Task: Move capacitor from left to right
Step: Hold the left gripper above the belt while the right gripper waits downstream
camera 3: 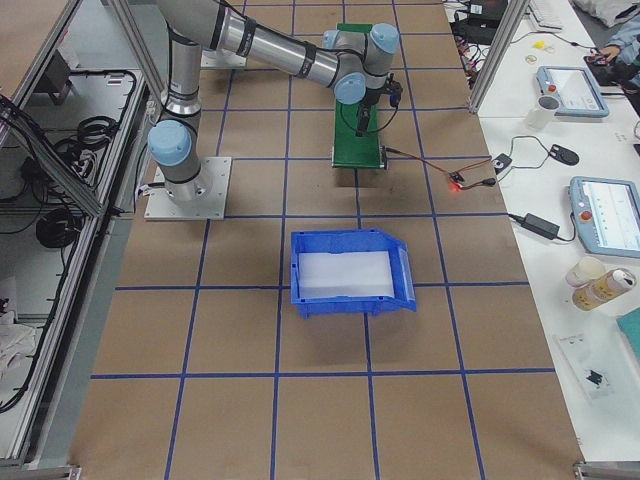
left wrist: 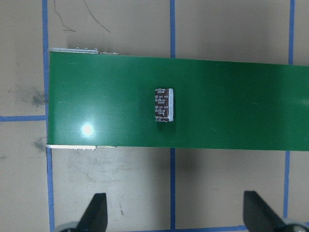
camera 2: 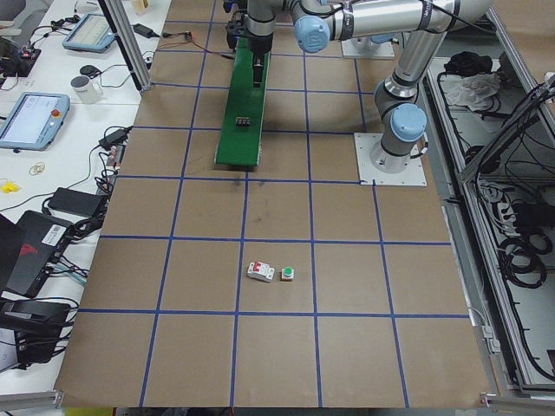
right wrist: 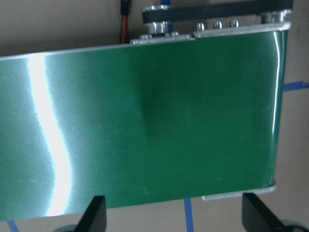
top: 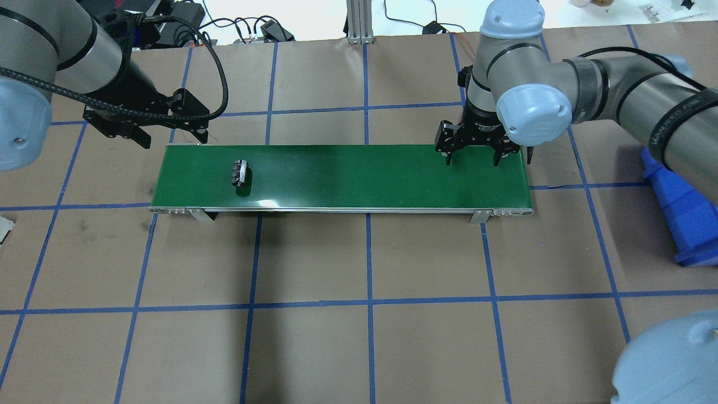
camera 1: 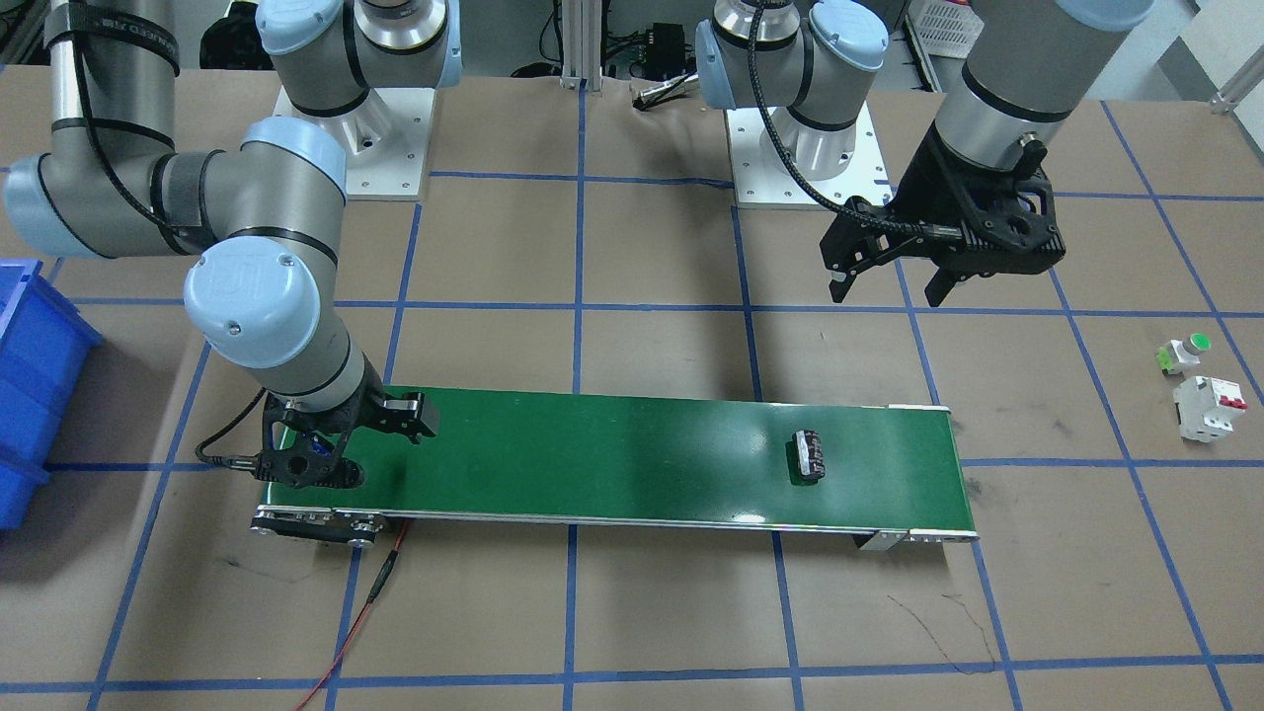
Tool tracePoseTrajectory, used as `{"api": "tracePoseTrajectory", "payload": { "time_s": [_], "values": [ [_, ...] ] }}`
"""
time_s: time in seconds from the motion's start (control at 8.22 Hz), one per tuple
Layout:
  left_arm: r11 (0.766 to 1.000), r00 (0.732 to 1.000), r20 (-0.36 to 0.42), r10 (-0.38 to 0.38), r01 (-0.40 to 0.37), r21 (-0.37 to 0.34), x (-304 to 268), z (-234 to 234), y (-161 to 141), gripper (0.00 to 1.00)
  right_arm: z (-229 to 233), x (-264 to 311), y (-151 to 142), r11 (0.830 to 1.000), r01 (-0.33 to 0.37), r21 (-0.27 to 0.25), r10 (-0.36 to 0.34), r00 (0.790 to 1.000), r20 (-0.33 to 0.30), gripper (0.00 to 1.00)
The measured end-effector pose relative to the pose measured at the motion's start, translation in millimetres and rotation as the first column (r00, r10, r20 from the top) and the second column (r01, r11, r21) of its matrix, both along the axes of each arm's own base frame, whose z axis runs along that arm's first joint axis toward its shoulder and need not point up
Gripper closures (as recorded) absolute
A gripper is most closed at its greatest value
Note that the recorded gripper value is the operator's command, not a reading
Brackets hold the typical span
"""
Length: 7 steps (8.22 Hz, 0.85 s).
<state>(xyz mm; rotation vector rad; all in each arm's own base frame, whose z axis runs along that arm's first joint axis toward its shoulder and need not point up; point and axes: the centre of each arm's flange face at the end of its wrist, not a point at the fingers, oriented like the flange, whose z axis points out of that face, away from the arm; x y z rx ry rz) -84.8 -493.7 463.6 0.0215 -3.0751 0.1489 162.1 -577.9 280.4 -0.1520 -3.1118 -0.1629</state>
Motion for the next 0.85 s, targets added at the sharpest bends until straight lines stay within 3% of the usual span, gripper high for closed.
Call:
{"api": "tracePoseTrajectory", "payload": {
  "time_s": [0.49, 0.73, 0.85],
  "values": [
    [0.998, 0.999, -0.003, -0.054, 0.054, 0.042, -5, -19, -9, 0.00, -16, -15, 5, 0.999, -0.049, -0.008, 0.050, 0.994, 0.095, 0.00],
    [0.996, 0.998, -0.007, -0.068, 0.068, 0.061, -12, -24, -9, 0.00, -20, -30, 2, 1.000, -0.028, 0.004, 0.026, 0.968, 0.251, 0.00],
    [0.995, 0.997, -0.008, -0.080, 0.081, 0.064, -18, -25, -8, 0.00, -21, -33, 2, 1.000, -0.028, 0.006, 0.025, 0.957, 0.288, 0.00]
  ]
}}
